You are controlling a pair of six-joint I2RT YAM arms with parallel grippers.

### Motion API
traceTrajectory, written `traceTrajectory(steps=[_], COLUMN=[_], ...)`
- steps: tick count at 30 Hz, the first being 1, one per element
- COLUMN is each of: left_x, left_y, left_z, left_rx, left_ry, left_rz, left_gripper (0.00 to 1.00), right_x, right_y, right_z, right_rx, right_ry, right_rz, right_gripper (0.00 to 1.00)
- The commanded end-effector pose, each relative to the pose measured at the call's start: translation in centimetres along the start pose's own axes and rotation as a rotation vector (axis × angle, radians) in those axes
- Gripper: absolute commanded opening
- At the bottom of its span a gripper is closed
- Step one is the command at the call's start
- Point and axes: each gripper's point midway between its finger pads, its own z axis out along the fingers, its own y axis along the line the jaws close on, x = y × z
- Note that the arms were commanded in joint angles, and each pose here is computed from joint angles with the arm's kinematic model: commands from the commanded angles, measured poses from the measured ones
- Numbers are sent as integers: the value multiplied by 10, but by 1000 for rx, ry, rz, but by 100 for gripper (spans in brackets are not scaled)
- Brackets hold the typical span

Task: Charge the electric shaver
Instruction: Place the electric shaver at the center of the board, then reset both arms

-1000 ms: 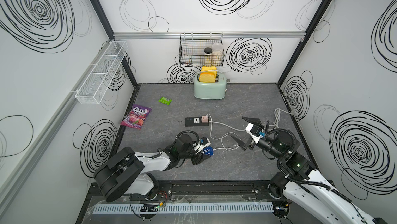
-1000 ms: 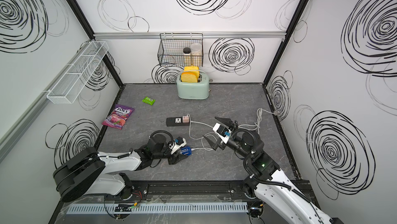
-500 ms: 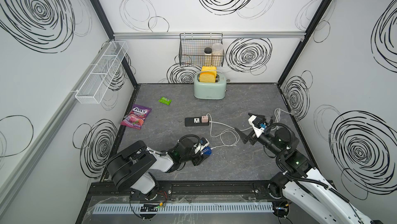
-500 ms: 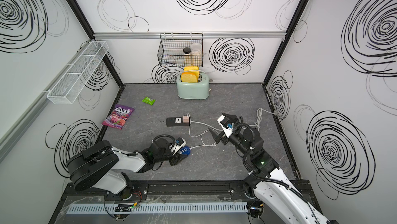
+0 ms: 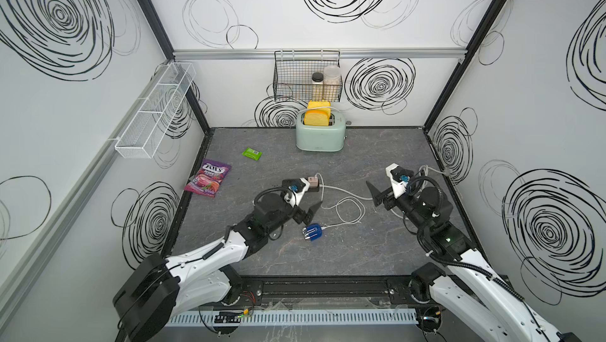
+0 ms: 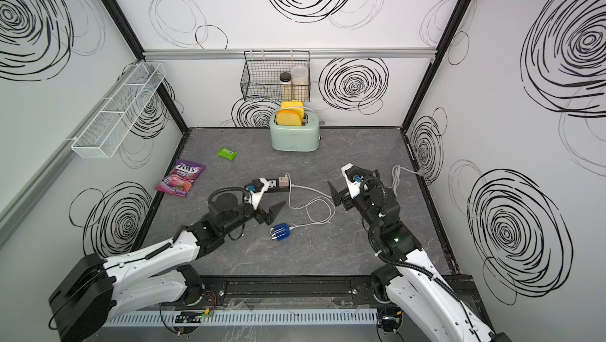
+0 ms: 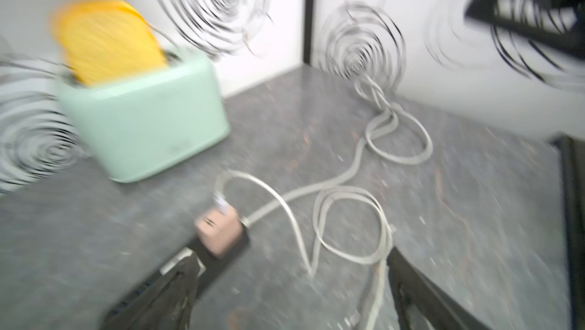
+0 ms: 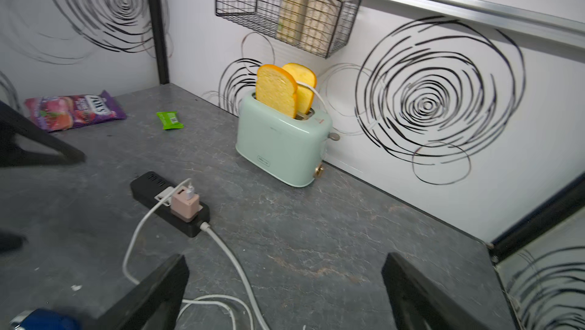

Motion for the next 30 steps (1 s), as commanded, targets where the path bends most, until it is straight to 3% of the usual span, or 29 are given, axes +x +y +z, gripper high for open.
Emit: traceTrajectory(steps=[1,6,11,19,23,26,28,30], left_x=[-33,-10,37,73,79,81,83,82], left_y=[83,184,233,237,217,210,212,213], left_z=[-20,-55,-73,-73,-49,-57,-56,-57], left_rx=[-298,-592,-712,-679,-570,-582,-584,-584], left_ry=[-92,-63,-26,-101,-61,-119,-89,-102], left_rz=[-41,-31,-118,-161,-67,-53,-60,-61], left_gripper=[97,97,97,97,97,97,97,97], right_x=[-11,8,65,143,143,162,161,169], right_y=[-44,-84,-118,-132,-128,-122,-118,-123], right_z=[3,5,9,13,26,44,50,56], right_rx=[184,324,460,497,441,390,360,367], right_ry=[-52,-83,-37,-4,-26,21,-26,42], right_rz=[88,168,251,318,262,247,193,227], right_gripper=[98,98,98,98,98,98,98,98])
